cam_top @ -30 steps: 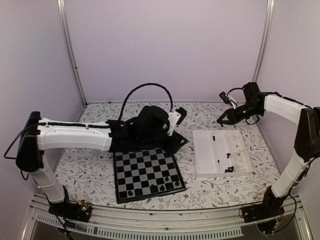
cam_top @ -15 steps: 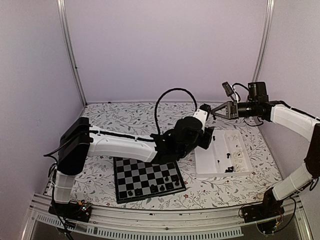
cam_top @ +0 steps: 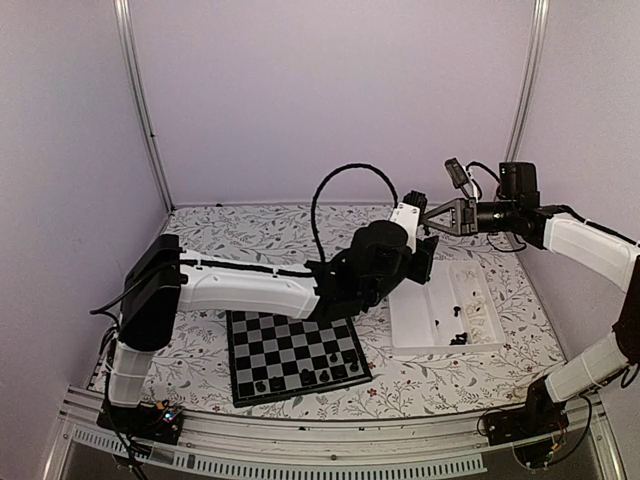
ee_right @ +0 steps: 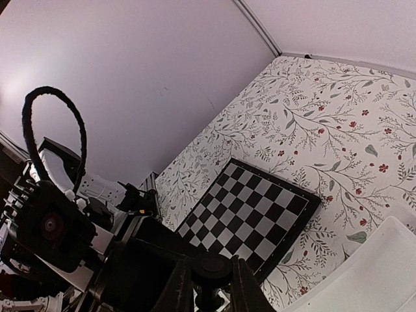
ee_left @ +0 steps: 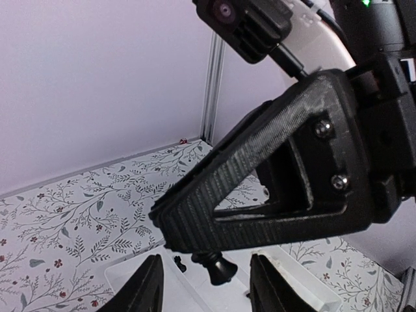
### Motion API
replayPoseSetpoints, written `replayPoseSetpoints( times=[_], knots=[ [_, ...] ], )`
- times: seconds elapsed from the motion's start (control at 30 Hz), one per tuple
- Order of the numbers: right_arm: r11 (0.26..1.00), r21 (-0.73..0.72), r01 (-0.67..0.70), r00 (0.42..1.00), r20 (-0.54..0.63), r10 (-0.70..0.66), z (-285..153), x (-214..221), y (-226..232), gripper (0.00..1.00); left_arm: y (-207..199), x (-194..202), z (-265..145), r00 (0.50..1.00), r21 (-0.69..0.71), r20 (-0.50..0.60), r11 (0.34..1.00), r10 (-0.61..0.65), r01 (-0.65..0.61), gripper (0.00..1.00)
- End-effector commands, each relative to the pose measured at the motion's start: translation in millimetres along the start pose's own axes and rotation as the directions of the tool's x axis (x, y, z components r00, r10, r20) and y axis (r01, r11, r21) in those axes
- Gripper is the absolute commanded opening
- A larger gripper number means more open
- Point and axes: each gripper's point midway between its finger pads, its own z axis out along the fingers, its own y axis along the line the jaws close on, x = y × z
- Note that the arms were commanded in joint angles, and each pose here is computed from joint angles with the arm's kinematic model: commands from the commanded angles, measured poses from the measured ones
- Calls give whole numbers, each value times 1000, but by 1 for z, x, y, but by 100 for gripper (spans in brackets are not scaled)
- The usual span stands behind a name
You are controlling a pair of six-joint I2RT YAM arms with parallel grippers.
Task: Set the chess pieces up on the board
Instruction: Place the chess piece on the chessboard.
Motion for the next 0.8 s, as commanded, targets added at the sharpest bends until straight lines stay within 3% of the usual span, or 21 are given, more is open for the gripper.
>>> replayPoseSetpoints(
  times=[0.0, 0.43, 0.6, 0.7, 0.77],
  knots=[
    [999, -27, 27, 1000, 9, -27, 0, -2, 11, 8, -4, -6, 4, 999, -7, 37, 1000, -11, 12, 48],
    [1000, -23, 18, 1000, 5, -18, 2, 5, 10, 8, 12, -14, 5, 996, -38, 59, 997, -63, 65, 37],
    [1000, -22, 18, 1000, 3, -18, 3, 7, 9, 9, 18, -16, 3, 996, -23, 60, 998, -65, 66, 18],
    [999, -29, 33, 999, 8, -33, 1, 3, 14, 19, 21, -17, 0, 998, -4, 42, 998, -57, 57, 9],
    [998, -37, 57, 998, 5, -57, -3, -3, 19, 38, 21, -16, -3, 999, 29, 15, 999, -38, 37, 5]
  ],
)
